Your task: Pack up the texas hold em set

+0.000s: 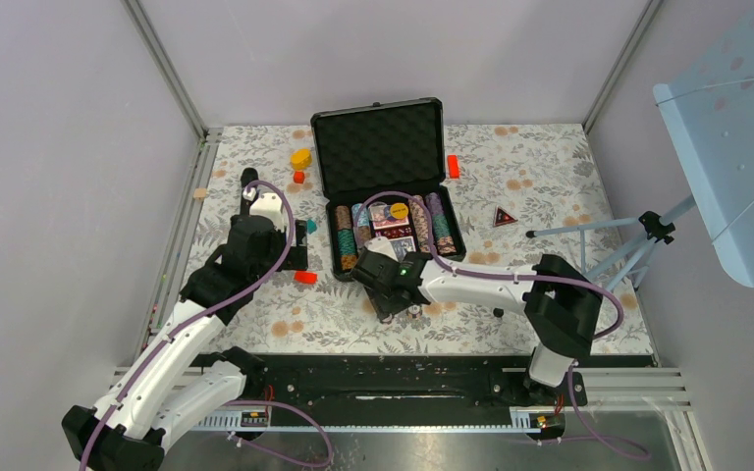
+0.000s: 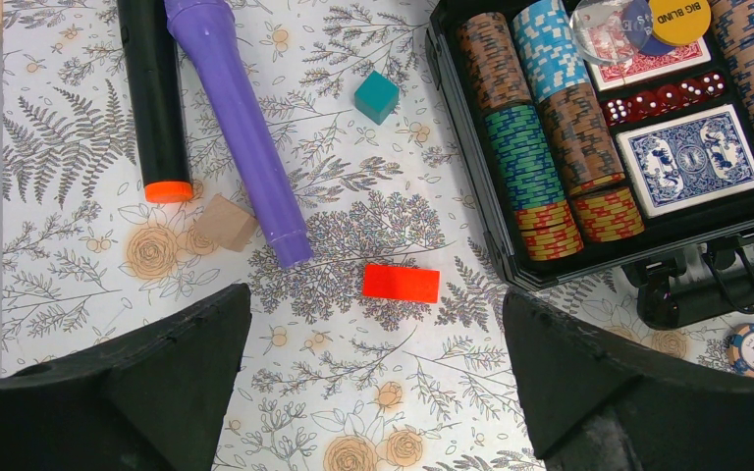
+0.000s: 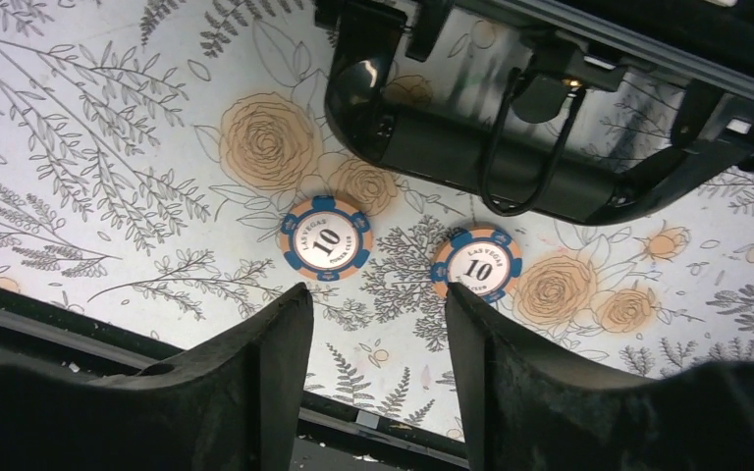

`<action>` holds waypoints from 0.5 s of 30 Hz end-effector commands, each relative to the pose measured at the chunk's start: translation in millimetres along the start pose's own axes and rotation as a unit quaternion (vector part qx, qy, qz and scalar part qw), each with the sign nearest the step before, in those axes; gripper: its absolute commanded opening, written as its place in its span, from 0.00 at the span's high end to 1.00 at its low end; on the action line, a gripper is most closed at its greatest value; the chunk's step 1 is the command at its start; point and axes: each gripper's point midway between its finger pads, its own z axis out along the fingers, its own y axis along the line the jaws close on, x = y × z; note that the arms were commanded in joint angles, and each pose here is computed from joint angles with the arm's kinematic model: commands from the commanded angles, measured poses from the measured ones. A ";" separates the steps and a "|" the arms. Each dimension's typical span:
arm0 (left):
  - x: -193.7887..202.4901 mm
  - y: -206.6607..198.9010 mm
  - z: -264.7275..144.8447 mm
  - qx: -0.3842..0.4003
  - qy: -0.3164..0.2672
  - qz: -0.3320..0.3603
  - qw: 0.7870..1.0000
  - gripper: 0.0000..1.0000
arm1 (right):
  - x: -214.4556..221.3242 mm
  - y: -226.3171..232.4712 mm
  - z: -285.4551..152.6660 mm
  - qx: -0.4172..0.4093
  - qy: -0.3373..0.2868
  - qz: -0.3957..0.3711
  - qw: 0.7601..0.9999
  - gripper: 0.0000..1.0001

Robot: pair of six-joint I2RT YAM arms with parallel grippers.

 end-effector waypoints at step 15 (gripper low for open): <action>-10.1 -2.3 -0.7 0.007 -0.021 -0.009 1.000 0.01 | 18.7 27.5 34.6 -0.019 0.047 -0.004 0.999 0.37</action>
